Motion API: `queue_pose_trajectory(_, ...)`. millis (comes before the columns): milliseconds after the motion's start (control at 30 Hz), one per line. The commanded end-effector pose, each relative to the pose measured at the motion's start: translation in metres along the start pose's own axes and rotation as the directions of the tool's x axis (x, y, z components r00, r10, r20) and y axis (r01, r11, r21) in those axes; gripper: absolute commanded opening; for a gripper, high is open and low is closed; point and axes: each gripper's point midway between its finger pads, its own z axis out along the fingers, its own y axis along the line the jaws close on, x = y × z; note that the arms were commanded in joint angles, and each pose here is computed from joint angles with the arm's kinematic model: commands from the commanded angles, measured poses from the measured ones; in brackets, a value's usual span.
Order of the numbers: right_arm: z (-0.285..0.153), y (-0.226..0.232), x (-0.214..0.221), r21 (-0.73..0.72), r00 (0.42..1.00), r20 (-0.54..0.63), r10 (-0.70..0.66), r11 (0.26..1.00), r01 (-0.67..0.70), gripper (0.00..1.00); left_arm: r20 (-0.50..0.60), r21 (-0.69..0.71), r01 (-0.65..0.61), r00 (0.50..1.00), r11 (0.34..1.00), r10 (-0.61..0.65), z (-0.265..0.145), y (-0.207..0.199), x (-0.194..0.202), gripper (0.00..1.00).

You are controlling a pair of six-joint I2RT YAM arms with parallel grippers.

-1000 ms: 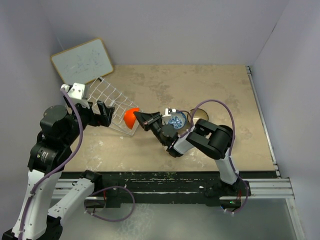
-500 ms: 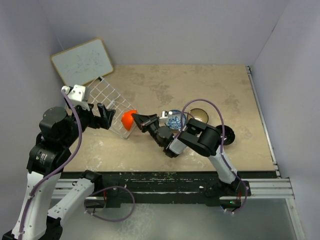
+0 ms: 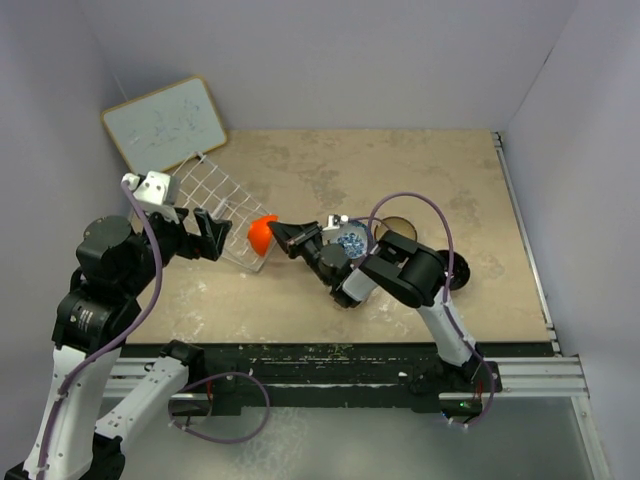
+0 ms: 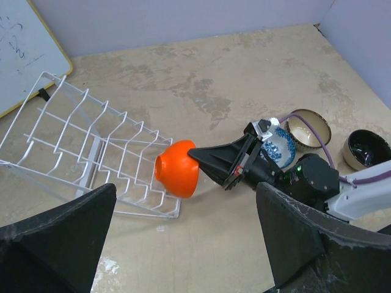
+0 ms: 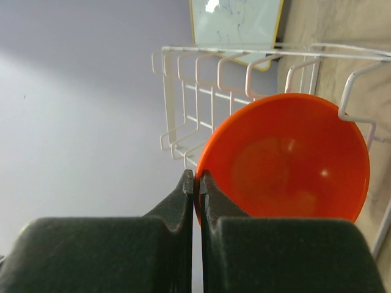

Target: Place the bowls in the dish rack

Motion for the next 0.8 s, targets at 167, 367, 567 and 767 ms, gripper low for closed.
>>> queue_pose_trajectory(167,0.040,0.082,-0.050,-0.164,0.995,-0.004,-0.102,0.981,0.100,0.00,0.052,0.034,0.007,0.999,0.999,-0.009,-0.003,-0.008,-0.014,0.99)
queue_pose_trajectory(367,0.042,0.088,-0.037,-0.209,0.990,-0.088,-0.106,0.974,0.085,0.00,0.050,0.037,0.011,0.999,0.999,-0.013,-0.002,-0.008,-0.014,0.99)
queue_pose_trajectory(567,0.032,0.091,-0.024,-0.273,0.983,-0.175,-0.063,0.962,0.013,0.00,0.047,0.033,0.010,0.999,0.999,-0.011,-0.003,-0.007,-0.013,0.99)
queue_pose_trajectory(767,0.012,0.083,-0.031,-0.238,0.986,-0.163,-0.022,0.971,-0.017,0.00,0.044,0.031,0.016,0.999,0.999,-0.018,-0.001,-0.007,-0.011,0.99)
